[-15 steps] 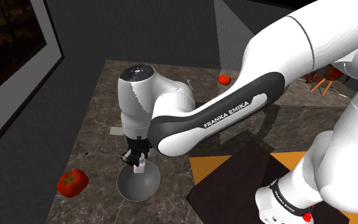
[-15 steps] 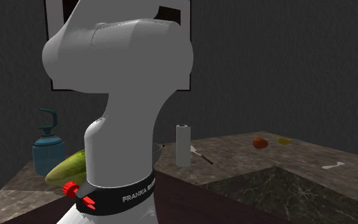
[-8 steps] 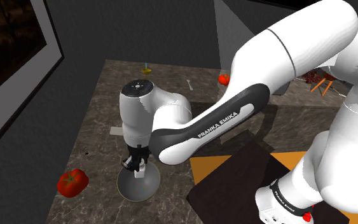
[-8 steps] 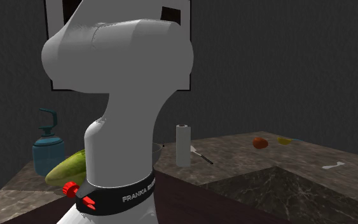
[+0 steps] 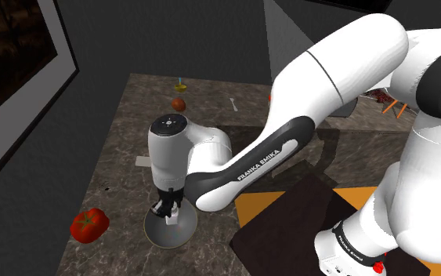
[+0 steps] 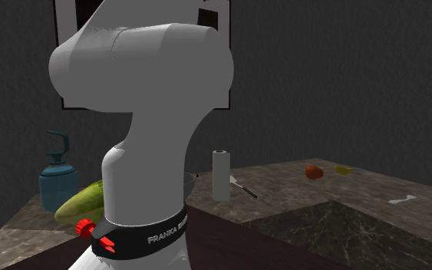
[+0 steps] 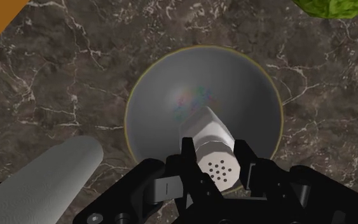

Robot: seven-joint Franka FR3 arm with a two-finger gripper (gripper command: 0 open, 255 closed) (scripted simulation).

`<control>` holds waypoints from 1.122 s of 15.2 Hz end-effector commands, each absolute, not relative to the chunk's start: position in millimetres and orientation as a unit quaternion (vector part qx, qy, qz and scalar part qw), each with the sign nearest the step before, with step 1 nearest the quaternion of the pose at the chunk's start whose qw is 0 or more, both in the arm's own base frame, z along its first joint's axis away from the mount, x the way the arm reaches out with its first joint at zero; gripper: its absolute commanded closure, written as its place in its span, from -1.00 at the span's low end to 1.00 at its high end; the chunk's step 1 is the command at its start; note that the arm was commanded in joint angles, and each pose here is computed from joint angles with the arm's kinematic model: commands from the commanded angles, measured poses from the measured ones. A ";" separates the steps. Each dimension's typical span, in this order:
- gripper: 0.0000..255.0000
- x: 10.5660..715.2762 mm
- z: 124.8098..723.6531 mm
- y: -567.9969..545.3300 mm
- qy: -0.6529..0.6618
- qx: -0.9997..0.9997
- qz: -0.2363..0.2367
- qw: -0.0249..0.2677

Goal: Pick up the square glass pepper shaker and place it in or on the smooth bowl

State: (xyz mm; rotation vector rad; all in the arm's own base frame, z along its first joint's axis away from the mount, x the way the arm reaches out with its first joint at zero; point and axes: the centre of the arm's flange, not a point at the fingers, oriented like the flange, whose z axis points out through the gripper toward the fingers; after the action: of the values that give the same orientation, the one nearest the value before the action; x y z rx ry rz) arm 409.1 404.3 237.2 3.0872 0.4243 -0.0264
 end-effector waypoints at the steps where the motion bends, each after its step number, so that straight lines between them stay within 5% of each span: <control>1: 1.00 409.0 235.1 404.3 0.136 0.991 -0.008 0.013; 6: 1.00 409.0 235.1 404.3 0.136 0.991 -0.008 0.013; 7: -1.00 409.0 235.1 404.3 0.136 0.991 -0.008 0.013; 17: -1.00 409.6 285.0 405.6 0.136 0.991 -0.008 0.013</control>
State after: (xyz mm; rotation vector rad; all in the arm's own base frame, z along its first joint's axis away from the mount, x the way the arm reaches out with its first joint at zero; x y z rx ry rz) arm 410.5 406.8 278.7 3.0879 0.4242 -0.0249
